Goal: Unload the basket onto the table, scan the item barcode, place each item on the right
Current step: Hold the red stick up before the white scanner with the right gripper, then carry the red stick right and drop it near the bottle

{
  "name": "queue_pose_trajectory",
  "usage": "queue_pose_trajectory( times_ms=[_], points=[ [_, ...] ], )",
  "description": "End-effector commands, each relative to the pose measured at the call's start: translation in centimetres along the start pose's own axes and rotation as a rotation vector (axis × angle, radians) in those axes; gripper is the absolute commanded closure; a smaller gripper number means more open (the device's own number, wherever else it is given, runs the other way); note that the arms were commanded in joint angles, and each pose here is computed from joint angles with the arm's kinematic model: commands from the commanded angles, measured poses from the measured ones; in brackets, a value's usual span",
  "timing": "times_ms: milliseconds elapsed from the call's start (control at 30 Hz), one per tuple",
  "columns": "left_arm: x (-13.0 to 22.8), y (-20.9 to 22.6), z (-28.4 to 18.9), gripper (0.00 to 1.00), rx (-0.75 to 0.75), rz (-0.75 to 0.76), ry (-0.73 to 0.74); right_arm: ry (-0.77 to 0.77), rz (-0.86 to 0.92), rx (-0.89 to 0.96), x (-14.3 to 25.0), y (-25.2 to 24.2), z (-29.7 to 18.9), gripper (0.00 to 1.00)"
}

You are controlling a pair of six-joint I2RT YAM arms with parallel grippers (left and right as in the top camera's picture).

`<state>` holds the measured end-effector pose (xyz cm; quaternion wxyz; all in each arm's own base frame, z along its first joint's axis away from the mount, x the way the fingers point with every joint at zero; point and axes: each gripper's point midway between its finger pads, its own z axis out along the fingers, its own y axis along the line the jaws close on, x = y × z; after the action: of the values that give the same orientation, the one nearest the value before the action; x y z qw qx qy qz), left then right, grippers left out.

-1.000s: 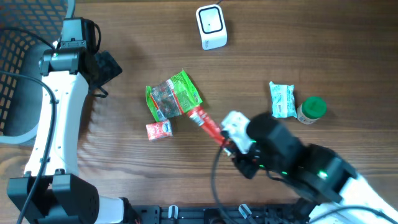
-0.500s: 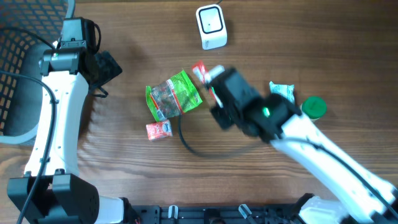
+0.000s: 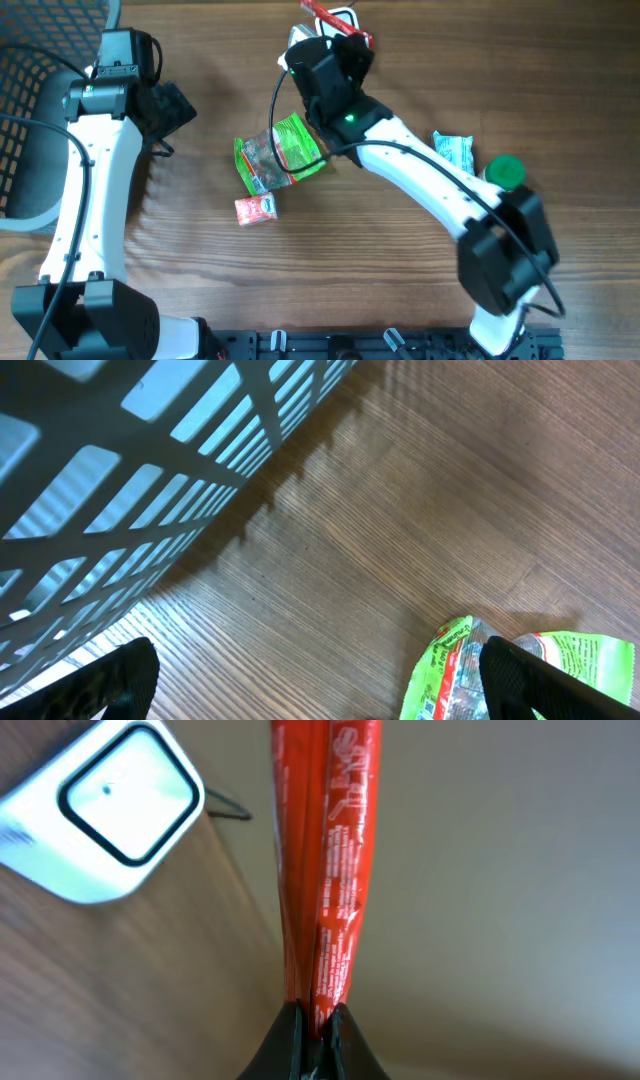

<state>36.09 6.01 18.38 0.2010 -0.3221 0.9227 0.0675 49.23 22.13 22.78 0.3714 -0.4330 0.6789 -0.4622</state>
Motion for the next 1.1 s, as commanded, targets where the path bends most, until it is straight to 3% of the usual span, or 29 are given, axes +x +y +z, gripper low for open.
queue_pose_trajectory(
  times_ms=[0, 167, 433, 567, 733, 867, 967, 1067],
  points=[
    [-0.5, 0.3, -0.4, 0.00, -0.003, -0.006, -0.018, 0.134, -0.193, 0.044, 1.9, 2.0, 3.9, 0.96],
    [-0.5, 0.3, -0.4, 0.00, -0.003, -0.006, -0.018, 0.216, -0.255, 0.061, 3.8, 5.1, 8.5, 0.96],
    [-0.5, 0.3, -0.4, 0.00, -0.003, -0.006, -0.018, 0.202, -0.378, 0.035, 3.4, 9.1, 10.4, 0.96],
    [-0.5, 0.3, -0.4, 0.00, -0.003, -0.006, -0.018, 0.220, -0.121, 0.186, 3.0, 4.8, 9.7, 0.96],
    [-0.5, 0.3, -0.4, 0.00, -0.003, -0.006, -0.018, 0.162, 0.015, 0.189, 2.6, 0.2, 7.2, 0.96],
    [-0.5, 0.3, -0.4, 0.00, -0.003, -0.006, -0.018, 0.095, 0.243, -0.027, 3.7, 0.8, 4.3, 0.96],
    [-0.5, 0.3, -0.4, 0.00, -0.003, -0.006, -0.018, 0.058, 0.511, -0.331, 5.3, 2.0, 0.1, 0.96],
    [-0.5, 0.3, -0.4, 0.00, -0.003, -0.006, -0.018, 0.196, 0.638, -0.578, 9.2, 4.5, -3.6, 0.96]
  ],
)
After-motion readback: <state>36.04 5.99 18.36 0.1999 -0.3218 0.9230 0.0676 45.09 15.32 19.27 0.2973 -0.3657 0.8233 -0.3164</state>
